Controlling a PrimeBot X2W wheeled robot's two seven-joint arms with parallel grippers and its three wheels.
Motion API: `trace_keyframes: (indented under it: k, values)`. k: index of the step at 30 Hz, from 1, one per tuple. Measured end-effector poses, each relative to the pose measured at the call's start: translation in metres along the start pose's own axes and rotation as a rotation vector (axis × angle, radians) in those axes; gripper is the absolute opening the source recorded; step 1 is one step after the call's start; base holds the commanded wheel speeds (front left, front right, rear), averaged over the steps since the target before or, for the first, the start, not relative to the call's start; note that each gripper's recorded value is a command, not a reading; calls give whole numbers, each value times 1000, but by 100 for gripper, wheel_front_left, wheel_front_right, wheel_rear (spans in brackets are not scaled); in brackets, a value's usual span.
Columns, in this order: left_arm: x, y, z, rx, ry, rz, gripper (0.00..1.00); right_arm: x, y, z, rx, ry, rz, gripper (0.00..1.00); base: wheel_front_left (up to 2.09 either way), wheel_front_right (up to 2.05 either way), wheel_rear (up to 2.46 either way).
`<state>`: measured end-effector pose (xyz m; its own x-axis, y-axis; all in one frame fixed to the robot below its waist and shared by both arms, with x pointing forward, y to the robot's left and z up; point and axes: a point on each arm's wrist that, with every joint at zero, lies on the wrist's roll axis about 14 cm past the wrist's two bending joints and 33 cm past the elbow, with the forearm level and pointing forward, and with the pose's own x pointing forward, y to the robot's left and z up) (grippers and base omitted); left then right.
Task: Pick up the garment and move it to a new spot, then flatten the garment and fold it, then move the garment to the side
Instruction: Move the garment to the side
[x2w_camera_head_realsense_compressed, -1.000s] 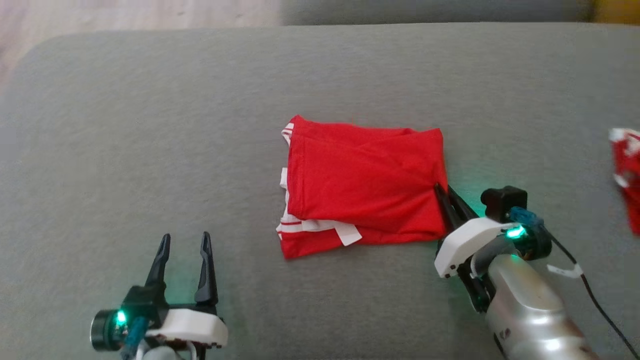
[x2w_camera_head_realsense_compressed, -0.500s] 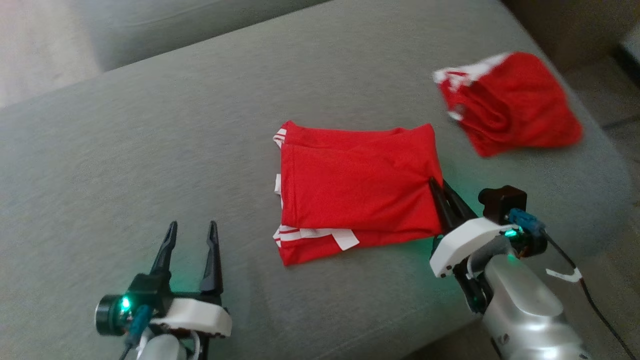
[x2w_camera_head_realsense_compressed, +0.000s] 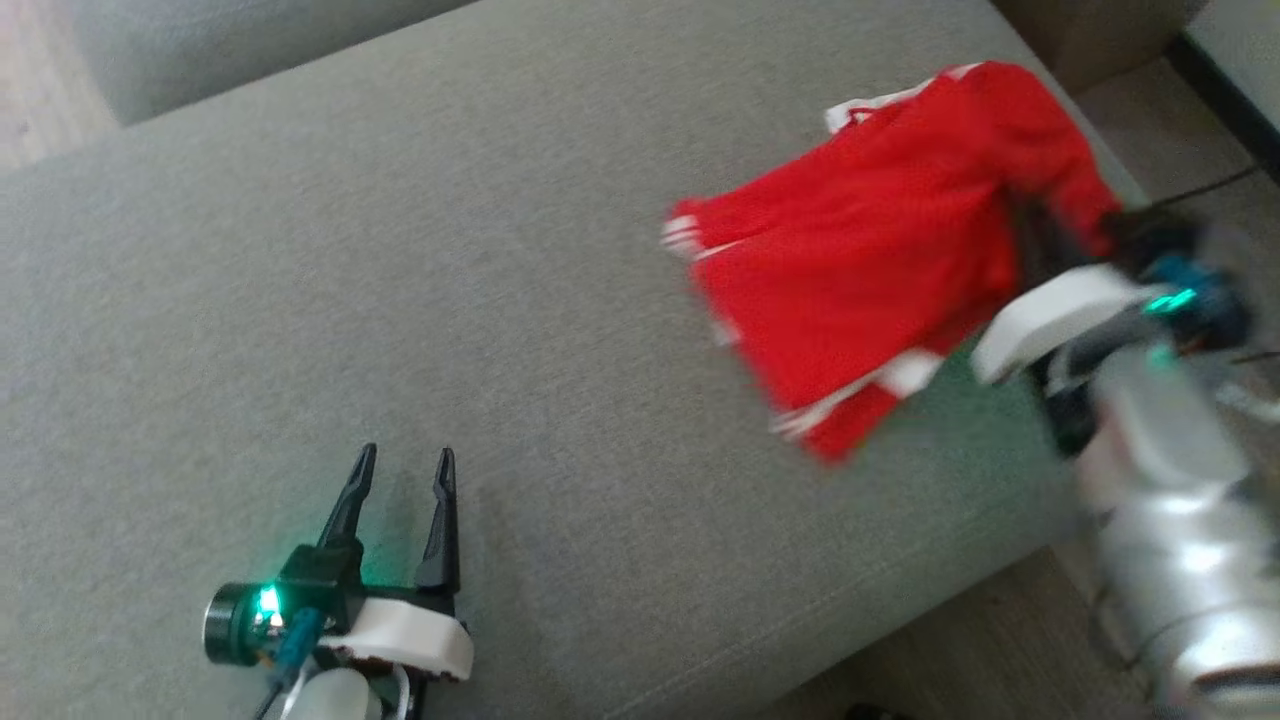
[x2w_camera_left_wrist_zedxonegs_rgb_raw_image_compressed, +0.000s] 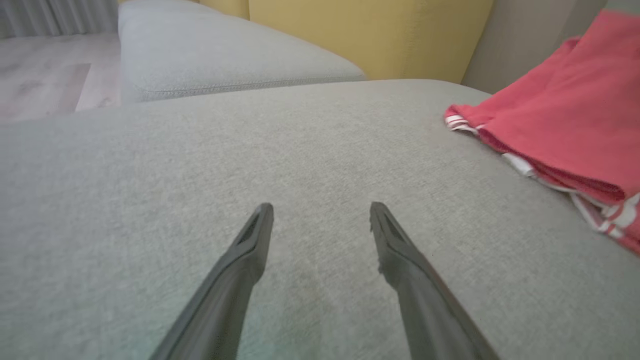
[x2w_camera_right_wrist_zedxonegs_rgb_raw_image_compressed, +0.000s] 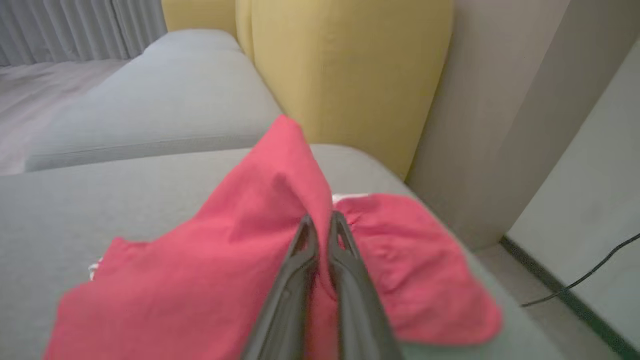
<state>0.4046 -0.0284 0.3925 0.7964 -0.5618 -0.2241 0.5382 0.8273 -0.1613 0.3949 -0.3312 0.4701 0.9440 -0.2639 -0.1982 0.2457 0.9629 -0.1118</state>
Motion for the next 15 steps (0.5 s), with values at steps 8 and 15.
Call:
trace_keyframes:
  k: [8, 15]
  values:
    - [-8, 29, -4, -19, 5, 80, 100, 25, -78, 21, -139, 9, -173, 39, 0, 0, 0]
    - [-19, 52, -10, -30, 14, 158, 100, 41, -75, 27, -154, -11, -211, 100, 0, 0, 0]
